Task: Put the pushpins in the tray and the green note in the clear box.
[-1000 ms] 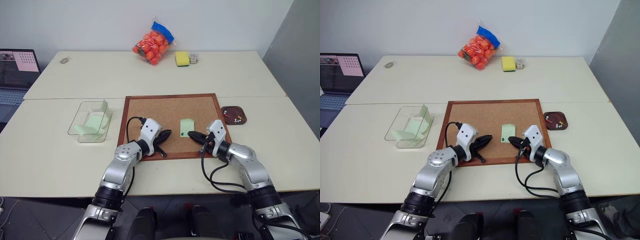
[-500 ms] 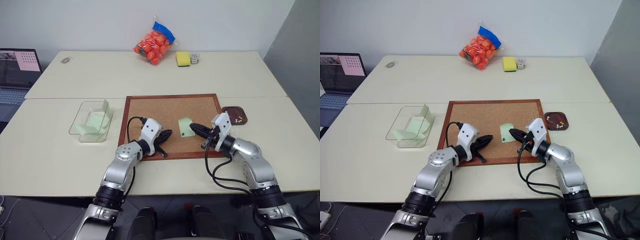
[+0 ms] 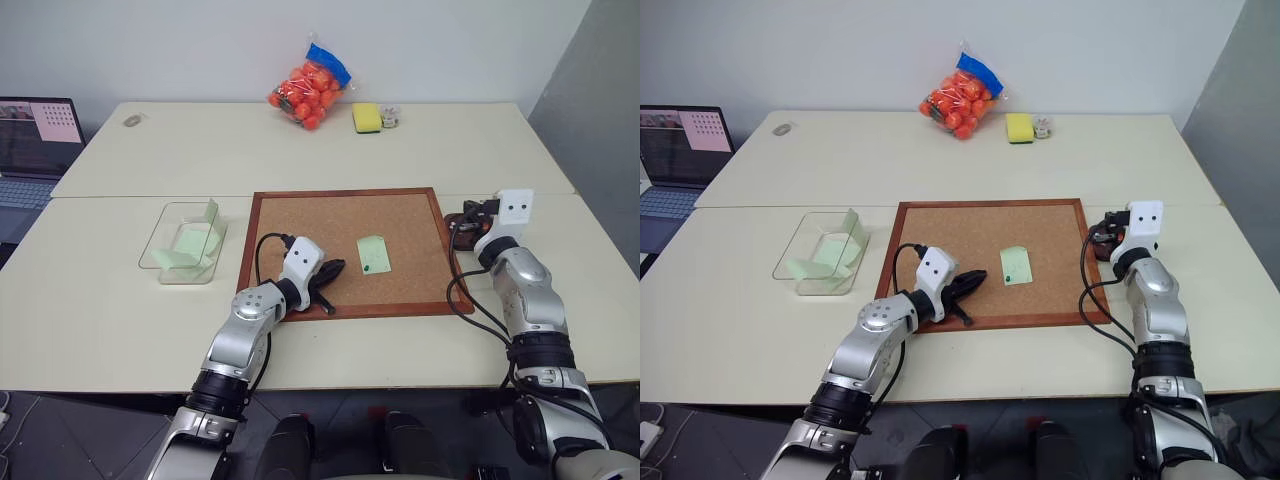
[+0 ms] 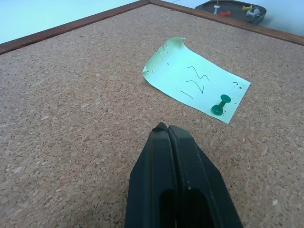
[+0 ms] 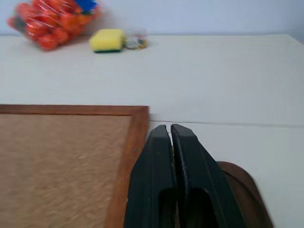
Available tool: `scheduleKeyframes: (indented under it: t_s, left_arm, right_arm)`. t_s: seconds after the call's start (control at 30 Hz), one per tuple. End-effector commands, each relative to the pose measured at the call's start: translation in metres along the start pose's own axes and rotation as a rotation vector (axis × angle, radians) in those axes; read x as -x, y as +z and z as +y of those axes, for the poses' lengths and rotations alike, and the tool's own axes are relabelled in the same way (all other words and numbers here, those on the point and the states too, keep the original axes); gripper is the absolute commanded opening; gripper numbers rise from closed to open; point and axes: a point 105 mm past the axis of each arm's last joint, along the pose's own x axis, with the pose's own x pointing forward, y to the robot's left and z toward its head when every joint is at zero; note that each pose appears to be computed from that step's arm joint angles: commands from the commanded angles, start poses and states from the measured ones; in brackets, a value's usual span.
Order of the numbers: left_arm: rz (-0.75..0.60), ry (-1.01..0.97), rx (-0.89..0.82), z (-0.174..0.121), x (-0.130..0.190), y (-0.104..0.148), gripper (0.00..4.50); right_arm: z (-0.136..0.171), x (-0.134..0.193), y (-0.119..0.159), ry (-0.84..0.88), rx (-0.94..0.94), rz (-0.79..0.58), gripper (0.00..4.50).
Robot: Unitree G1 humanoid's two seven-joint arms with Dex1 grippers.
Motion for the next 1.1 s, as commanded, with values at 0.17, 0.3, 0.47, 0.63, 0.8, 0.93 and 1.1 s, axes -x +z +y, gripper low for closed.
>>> scheduleKeyframes:
  t_s: [0.17, 0.3, 0.47, 0.63, 0.8, 0.93, 1.1]
  left_arm:
    - [0.040, -0.021, 0.026, -0.008, 0.000, -0.013, 0.00]
    - [0.042, -0.017, 0.027, -0.008, 0.001, -0.013, 0.00]
    - [0.043, -0.014, 0.027, -0.007, 0.002, -0.014, 0.00]
    - [0.044, -0.015, 0.026, -0.008, 0.002, -0.013, 0.00]
    - [0.043, -0.017, 0.026, -0.008, 0.001, -0.013, 0.00]
    - [0.043, -0.021, 0.025, -0.008, 0.001, -0.012, 0.00]
    - [0.043, -0.022, 0.026, -0.009, 0.001, -0.013, 0.00]
  right_arm:
    - [-0.011, -0.004, 0.003, -0.046, 0.032, -0.004, 0.24]
    - [-0.013, -0.005, 0.000, -0.061, 0.044, 0.010, 1.17]
    - [-0.014, -0.006, -0.001, -0.066, 0.048, 0.009, 2.24]
    - [-0.015, -0.005, -0.002, -0.072, 0.054, 0.010, 3.19]
    - [-0.015, -0.005, -0.005, -0.073, 0.035, 0.023, 4.22]
    - [-0.015, -0.005, -0.006, -0.071, 0.004, 0.028, 4.49]
    - [-0.015, -0.005, -0.002, -0.068, 0.027, 0.013, 4.49]
